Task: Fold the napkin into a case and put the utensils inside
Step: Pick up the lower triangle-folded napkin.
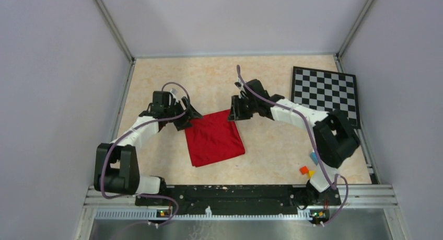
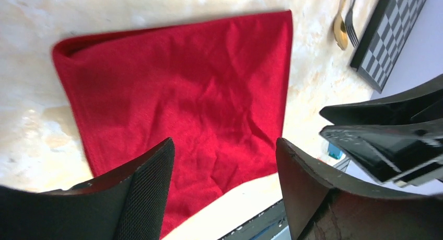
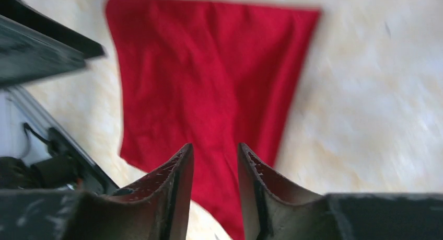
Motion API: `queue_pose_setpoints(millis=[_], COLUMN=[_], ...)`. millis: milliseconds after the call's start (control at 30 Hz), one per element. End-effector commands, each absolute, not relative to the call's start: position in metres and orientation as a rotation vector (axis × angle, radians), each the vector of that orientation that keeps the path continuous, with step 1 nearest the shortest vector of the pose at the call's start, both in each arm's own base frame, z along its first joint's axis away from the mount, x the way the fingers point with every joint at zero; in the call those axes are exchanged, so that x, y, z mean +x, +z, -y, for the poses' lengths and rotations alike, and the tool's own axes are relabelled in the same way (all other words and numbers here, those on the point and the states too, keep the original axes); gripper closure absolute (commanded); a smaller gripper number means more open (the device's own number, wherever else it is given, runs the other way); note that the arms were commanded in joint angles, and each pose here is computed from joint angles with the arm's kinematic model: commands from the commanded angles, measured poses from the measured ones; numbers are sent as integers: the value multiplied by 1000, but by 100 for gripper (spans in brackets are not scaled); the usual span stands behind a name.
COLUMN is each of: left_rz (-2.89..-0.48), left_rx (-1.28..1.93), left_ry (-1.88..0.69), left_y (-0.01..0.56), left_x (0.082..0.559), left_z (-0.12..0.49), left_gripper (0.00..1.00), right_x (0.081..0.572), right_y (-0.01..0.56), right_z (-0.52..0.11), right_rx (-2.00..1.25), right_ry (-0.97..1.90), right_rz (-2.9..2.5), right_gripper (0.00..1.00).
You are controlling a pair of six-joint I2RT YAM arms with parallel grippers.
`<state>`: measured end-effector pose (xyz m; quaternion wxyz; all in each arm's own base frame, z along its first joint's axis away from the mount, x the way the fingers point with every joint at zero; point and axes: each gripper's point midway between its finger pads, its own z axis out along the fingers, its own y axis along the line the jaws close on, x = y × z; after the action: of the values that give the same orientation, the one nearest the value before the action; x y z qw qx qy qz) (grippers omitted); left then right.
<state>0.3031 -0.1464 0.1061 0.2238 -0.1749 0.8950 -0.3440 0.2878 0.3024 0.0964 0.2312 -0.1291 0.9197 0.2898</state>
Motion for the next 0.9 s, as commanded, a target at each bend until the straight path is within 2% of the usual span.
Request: queue_pose_setpoints(millis=[0, 133, 300, 400, 500, 567, 667, 733, 867], left_rz=[-2409, -2446, -2469, -2482, -2451, -2410, -2363, -2368, -2418], left_rx=[-473, -496, -552, -562, -506, -466, -434, -440, -484], left_ry=[-947, -913, -831, -803, -860, -928, -1018, -1033, -1036], left_y=[104, 83, 65, 62, 82, 102, 124, 121, 96], left_x=[332, 344, 354, 352, 349, 348, 352, 358, 365], left_z=[132, 120, 105, 102, 110, 117, 127, 128, 129], left_gripper=[25, 26, 25, 25, 24, 23, 23, 23, 24], right_x=[327, 350, 365, 368, 366, 365, 362, 352, 321], right_y=[107, 98, 61, 30, 27, 45, 80, 96, 101], right_z=[-353, -371, -363, -339, -334, -340, -349, -355, -352], right_rx=[-336, -308, -328, -324, -373, -396, -392, -391, -378], right_ry=[1057, 1159, 1091, 928, 883, 936, 1025, 1118, 1255], right_rz=[-2428, -2399, -2432, -2495, -2512, -2487, -2439, -2426, -2428], right_gripper=[70, 85, 93, 93, 92, 90, 80, 76, 76])
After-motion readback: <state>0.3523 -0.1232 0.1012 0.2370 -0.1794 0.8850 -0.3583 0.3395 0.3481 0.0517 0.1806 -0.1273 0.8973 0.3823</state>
